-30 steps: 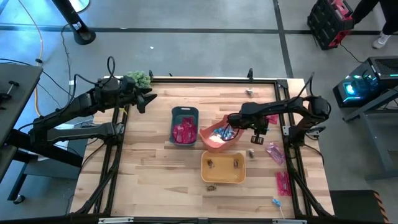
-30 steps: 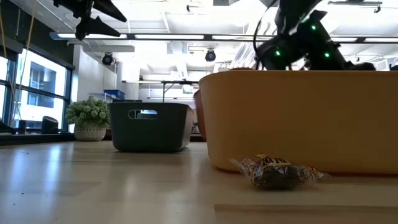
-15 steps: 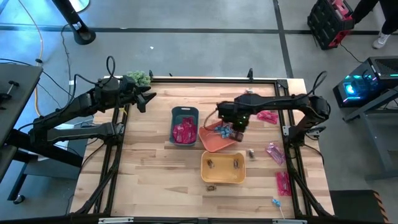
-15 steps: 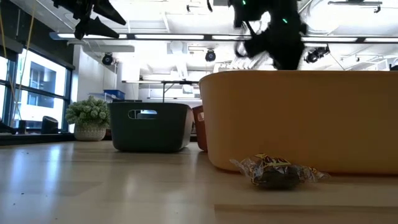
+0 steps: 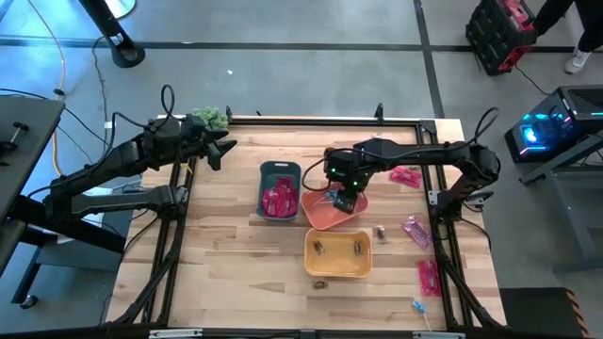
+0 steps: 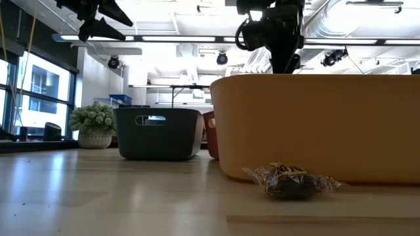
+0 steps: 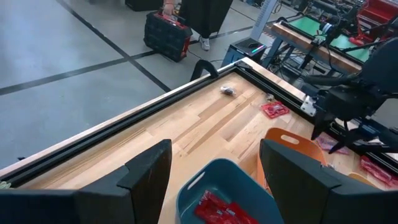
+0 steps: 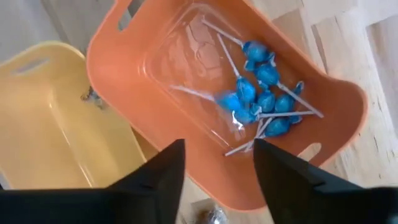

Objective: Sort candy
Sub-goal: Put the blue lollipop into the orange bin

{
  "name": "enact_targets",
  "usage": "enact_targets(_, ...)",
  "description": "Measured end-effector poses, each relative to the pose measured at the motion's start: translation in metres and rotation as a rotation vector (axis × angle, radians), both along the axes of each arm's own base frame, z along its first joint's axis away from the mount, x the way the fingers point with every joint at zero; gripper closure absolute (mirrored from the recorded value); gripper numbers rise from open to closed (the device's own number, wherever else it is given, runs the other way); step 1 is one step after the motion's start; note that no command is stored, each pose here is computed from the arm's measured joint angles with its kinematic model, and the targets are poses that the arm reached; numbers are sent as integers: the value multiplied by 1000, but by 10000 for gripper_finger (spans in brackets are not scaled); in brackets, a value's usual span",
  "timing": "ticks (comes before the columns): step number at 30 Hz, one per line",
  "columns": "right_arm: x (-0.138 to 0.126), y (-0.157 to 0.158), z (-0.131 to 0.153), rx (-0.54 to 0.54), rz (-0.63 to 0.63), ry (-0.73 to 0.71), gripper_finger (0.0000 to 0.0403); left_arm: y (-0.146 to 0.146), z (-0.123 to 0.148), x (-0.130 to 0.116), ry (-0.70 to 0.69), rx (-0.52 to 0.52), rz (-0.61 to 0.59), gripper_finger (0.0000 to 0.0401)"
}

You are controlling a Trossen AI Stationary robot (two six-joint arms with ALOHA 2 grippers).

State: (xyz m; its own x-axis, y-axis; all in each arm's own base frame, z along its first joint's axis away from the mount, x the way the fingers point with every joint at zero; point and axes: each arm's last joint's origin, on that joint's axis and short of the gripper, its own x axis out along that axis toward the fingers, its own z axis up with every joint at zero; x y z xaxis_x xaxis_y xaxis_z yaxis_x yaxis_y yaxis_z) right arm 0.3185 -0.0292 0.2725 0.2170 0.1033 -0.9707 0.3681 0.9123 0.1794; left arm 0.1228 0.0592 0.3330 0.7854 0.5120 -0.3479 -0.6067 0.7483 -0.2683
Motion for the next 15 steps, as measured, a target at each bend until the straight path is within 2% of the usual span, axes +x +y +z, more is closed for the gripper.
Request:
enact_targets(4,-5,7,-1,11,7,60,184,0,0,0,0,0,0,162)
enact_targets(8,-24,21,-1,10,-45,267,173,0,0,0,1,-8,6,162)
enact_targets(10,-34,34,0,-12,-50,325,172,0,-1,0,3,-4,19,162)
enact_targets(13,-51,59,1,-3,-66,329,171,1,-1,0,6,-4,22,162)
enact_targets(15,-63,77,-3,71,-105,329,171,1,-1,0,7,-5,22,162)
